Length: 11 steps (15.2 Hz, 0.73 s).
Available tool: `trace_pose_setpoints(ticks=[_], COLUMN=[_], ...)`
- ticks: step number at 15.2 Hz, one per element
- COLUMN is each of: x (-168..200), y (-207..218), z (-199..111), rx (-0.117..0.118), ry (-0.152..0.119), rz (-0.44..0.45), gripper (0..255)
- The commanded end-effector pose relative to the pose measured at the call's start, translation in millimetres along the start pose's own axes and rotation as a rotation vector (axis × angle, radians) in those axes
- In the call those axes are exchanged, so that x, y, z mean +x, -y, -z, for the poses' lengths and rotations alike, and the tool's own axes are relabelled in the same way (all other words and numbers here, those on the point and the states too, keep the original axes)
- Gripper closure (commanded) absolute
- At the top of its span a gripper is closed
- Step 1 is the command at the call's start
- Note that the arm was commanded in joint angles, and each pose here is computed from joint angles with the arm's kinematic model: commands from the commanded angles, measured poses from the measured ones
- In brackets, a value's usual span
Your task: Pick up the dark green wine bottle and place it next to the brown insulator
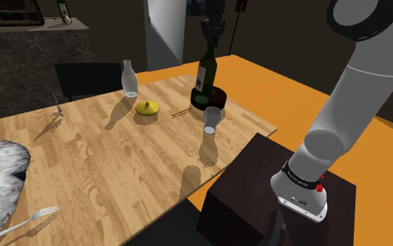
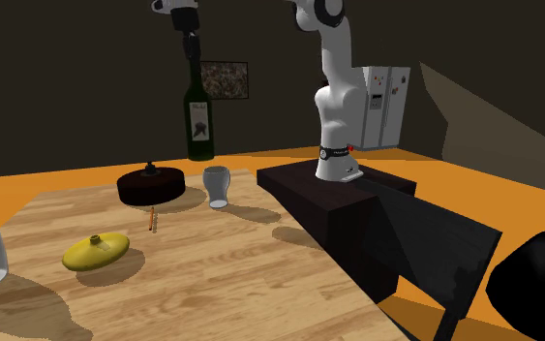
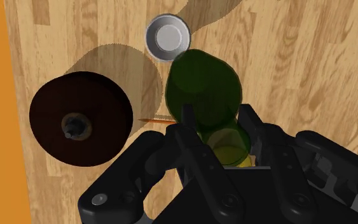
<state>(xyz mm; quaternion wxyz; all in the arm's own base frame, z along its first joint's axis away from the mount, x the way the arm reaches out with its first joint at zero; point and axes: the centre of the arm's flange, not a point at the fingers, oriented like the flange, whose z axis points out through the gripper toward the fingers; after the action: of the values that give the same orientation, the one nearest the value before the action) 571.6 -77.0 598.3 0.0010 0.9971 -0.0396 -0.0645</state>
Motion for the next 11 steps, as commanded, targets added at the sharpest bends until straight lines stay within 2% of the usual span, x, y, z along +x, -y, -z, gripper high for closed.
trace_pose_setpoints(ticks=[1, 11], x=[0.4, 5.7], y=[-27.4, -159.3], z=[1.6, 1.7], rx=[0.0, 0.0], ry=[-0.001, -0.001], rz=[0.001, 0.002], gripper=[255, 255])
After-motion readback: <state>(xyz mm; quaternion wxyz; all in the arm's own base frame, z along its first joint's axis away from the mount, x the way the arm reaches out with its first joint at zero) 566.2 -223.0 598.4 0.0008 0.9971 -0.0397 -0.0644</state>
